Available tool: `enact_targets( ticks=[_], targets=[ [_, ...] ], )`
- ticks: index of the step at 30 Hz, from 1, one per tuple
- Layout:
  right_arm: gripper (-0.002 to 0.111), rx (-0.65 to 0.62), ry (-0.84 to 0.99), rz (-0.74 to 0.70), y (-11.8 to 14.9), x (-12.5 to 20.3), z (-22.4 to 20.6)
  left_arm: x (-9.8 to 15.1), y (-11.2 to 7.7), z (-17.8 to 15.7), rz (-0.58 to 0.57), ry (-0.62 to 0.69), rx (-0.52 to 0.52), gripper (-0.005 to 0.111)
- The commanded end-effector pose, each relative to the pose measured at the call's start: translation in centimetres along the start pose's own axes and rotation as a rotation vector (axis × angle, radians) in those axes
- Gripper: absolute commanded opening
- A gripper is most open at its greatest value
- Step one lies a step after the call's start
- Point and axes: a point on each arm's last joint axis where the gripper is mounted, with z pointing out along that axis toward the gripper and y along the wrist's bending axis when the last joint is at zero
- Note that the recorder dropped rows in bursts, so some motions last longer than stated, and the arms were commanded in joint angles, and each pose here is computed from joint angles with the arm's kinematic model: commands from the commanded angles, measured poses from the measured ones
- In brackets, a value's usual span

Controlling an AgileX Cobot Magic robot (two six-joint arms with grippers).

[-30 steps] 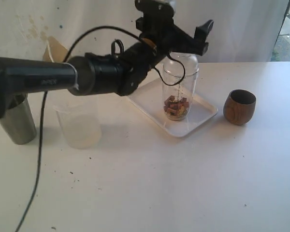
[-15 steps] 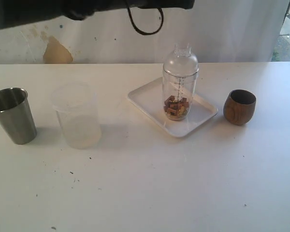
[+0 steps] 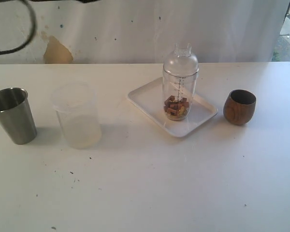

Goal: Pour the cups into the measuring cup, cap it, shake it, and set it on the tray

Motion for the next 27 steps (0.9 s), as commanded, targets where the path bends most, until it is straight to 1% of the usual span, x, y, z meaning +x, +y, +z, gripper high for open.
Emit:
enact_targets(
  ticks=[1,6,10,12,18,22,27],
  targets=[
    [0.0,-0.004,-0.014,-0.005,0.0,0.0,0.0,-0.1,0.0,-6.2,0.0,-0.095,-0.007,0.001],
    [0.0,-0.004,-0.014,-0.005,0.0,0.0,0.0,1.2,-0.1,-13.0,-0.027,-0.183,-0.016,0.001],
    [0.0,-0.005,-0.014,-0.003,0.0,0.0,0.0,3.5,-0.3,-17.2,-0.027,-0.212,-0.021,0.001],
    [0.0,-0.005,-0.014,-0.003,0.0,0.0,0.0,4.9,-0.4,-18.9,-0.028,-0.2,-0.023,0.001],
    [0.0,-0.005,-0.014,-0.003,0.0,0.0,0.0,8.9,-0.8,-21.9,-0.041,-0.107,-0.022,0.001],
    [0.0,-0.005,-0.014,-0.003,0.0,0.0,0.0,10.6,-0.9,-23.1,-0.042,-0.103,-0.024,0.001],
    [0.0,-0.004,-0.014,-0.005,0.0,0.0,0.0,12.6,-1.2,-23.5,-0.107,-0.103,-0.01,0.001]
  ],
)
